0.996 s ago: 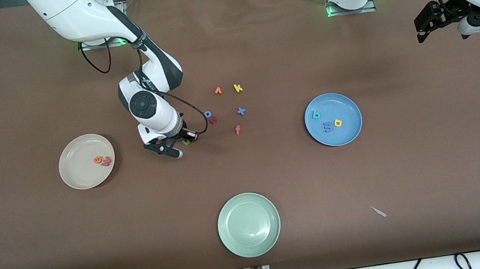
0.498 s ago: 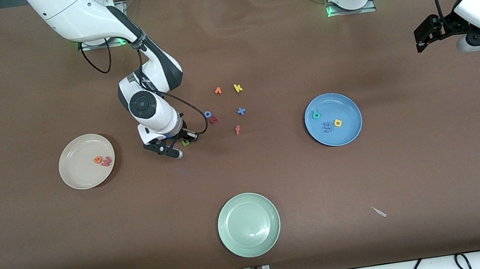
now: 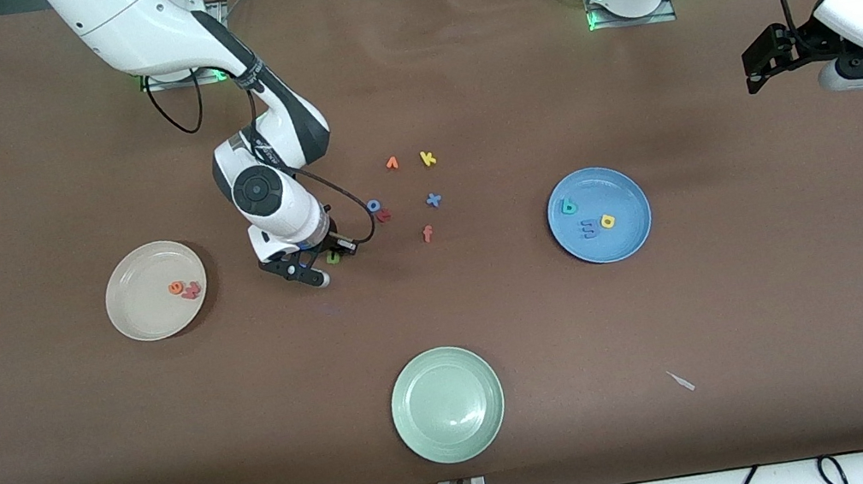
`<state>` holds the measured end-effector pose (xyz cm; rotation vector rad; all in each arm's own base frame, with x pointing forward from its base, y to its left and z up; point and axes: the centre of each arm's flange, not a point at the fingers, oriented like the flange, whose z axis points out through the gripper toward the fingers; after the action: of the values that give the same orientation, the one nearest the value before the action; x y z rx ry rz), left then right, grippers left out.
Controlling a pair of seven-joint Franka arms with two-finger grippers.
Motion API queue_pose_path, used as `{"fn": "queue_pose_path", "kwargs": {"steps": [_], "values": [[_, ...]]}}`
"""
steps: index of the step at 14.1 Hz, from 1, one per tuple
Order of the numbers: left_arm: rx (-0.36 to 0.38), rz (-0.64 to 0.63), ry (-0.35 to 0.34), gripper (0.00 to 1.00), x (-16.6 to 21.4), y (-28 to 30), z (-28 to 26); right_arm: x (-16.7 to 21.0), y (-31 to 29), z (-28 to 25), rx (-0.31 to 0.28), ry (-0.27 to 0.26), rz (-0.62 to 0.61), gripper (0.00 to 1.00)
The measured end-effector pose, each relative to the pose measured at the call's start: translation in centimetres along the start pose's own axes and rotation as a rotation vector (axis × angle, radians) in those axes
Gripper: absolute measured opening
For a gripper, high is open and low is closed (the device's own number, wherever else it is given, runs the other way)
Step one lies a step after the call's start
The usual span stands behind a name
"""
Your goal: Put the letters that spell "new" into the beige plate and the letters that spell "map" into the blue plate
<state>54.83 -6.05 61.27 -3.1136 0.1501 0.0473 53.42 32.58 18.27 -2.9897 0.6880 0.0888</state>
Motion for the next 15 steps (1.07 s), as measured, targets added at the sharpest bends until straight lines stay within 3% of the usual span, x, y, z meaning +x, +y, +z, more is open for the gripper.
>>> {"fn": "queue_pose_path", "kwargs": {"steps": [5, 8, 12, 15], "values": [[-0.003, -0.012, -0.009, 1.0, 0.9, -0.7, 0.4, 0.3, -0.5, -0.7, -0.018, -0.015, 0.0, 0.17], [-0.003, -0.015, -0.011, 1.0, 0.9, -0.9, 0.4, 0.8, -0.6, -1.2, -0.034, -0.024, -0.008, 0.44], [-0.003, -0.015, -0.011, 1.0, 0.9, -0.9, 0.3, 0.7, -0.3, -1.0, -0.046, -0.036, -0.117, 0.83], [-0.003, -0.015, -0.011, 1.0, 0.9, -0.9, 0.3, 1.1, 0.1, -0.8, -0.053, -0.038, -0.189, 0.85]]}}
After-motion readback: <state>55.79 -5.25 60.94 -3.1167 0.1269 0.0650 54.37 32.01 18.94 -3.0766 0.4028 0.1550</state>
